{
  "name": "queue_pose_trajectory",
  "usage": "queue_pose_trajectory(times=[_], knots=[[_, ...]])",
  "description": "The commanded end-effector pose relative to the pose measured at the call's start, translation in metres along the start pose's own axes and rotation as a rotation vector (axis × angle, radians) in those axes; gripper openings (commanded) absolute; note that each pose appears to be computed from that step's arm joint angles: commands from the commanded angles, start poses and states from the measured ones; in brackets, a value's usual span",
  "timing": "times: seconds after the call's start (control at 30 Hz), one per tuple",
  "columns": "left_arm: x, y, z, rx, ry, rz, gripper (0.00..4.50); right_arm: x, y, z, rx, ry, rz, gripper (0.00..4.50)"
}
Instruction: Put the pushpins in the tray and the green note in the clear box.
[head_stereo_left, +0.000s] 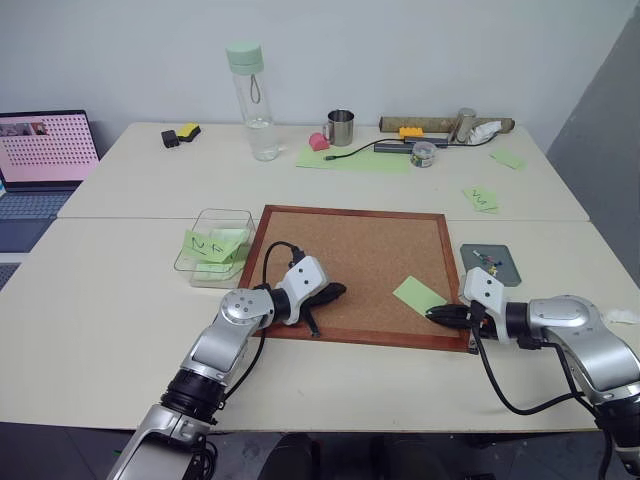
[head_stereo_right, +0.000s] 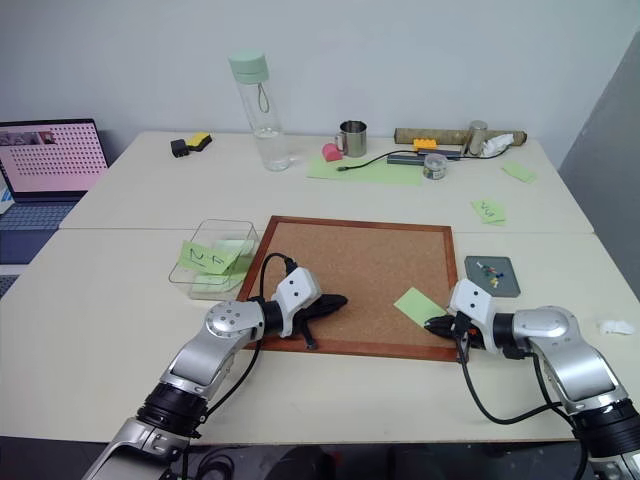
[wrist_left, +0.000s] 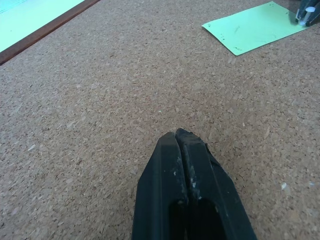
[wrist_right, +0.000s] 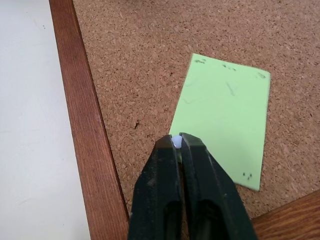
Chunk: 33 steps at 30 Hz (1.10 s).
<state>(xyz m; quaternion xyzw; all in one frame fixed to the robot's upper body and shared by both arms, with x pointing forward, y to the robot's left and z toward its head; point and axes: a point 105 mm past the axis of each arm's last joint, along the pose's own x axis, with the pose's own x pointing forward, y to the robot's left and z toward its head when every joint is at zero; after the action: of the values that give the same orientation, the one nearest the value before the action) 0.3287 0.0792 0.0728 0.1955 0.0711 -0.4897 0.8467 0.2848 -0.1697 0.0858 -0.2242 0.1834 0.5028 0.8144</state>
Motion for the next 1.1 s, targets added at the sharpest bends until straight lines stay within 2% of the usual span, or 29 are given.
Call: queue_pose_trajectory(times=[0.03,0.23,0.37,0.47,0.6,0.63,0.77,1.0,1.1], knots=[[-0.005,-0.002,-0.024,-0.045,0.086,0.01,0.0,-0.011,-0.005,0.019,-0.051,-0.061,-0.02,0.01],[-0.005,-0.002,-0.023,-0.1,0.069,0.03,0.0,-0.024,-0.006,0.055,-0.14,-0.129,-0.033,0.01],[-0.009,0.005,-0.01,-0.187,0.001,0.071,0.0,-0.03,-0.009,0.07,-0.203,-0.143,-0.053,0.01],[-0.018,0.004,0.012,-0.303,-0.111,0.051,0.41,-0.03,-0.014,0.078,-0.259,-0.151,-0.087,0.0],[-0.033,-0.009,0.051,-0.599,-0.329,-0.047,0.84,-0.027,-0.018,0.086,-0.342,-0.157,-0.122,0.0],[-0.035,-0.013,0.056,-0.656,-0.357,-0.065,1.1,-0.027,-0.018,0.088,-0.357,-0.16,-0.128,0.0],[-0.035,-0.035,0.073,-0.843,-0.434,-0.167,1.73,-0.022,-0.018,0.098,-0.42,-0.185,-0.136,0.0],[-0.007,-0.027,0.096,-1.03,-0.539,-0.158,3.01,-0.016,-0.014,0.119,-0.508,-0.217,-0.115,0.0],[0.007,-0.023,0.1,-1.075,-0.554,-0.151,3.01,-0.015,-0.009,0.127,-0.526,-0.225,-0.1,0.0]])
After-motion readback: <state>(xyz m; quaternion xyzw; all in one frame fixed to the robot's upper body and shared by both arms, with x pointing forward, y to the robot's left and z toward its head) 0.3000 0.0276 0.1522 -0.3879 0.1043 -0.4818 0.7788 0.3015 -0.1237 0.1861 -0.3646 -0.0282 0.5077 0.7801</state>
